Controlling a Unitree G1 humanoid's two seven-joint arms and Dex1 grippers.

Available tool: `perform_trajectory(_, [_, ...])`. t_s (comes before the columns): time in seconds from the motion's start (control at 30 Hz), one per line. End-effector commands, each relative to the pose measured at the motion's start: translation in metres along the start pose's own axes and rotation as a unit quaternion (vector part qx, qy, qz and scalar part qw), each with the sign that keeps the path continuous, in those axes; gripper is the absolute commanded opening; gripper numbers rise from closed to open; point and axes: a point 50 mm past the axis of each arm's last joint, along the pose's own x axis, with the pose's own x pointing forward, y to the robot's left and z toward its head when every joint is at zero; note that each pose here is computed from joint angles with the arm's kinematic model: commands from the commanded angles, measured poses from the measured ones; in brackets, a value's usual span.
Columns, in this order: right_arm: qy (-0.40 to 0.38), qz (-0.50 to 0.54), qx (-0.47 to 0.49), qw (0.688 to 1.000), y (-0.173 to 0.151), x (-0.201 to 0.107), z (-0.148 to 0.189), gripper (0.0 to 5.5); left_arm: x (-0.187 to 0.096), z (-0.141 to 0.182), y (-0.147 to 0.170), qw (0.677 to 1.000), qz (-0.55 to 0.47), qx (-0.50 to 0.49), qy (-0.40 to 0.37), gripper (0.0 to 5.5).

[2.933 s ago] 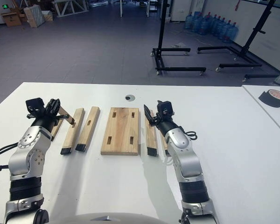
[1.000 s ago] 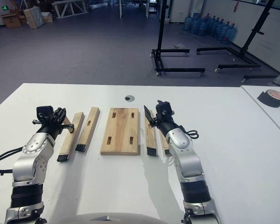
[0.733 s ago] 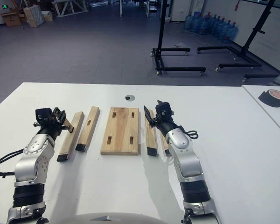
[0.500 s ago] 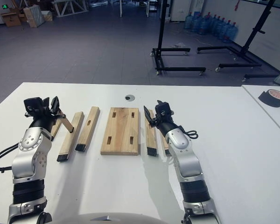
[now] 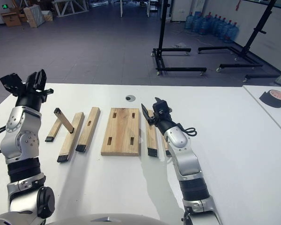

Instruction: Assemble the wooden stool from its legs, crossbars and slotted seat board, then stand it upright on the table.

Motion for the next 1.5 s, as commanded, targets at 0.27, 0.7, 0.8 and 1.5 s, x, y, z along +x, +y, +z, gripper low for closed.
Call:
perform_trajectory(0.27, [0.006, -0.001, -0.006, 1.0, -0.011, 0.0, 0.0, 3.23, -0.033, -0.089, 0.016, 0.99, -0.012, -0.028, 0.139, 1.47])
perform_trajectory(0.7, [0.005, 0.013, 0.004, 1.0, 0.003, -0.003, -0.004, 3.23, -0.02, 0.016, -0.023, 0.996, -0.063, 0.044, -0.048, 1.47])
perform_trajectory(0.8, [0.005, 0.003, 0.006, 1.0, 0.001, -0.007, -0.004, 3.23, -0.034, 0.023, -0.032, 0.992, -0.113, 0.047, -0.036, 1.47])
perform_trajectory(1.5, [0.02, -0.009, -0.001, 1.0, 0.0, -0.016, -0.009, 3.23, -0.127, -0.089, -0.001, 0.958, 0.011, 0.038, 0.284, 3.73])
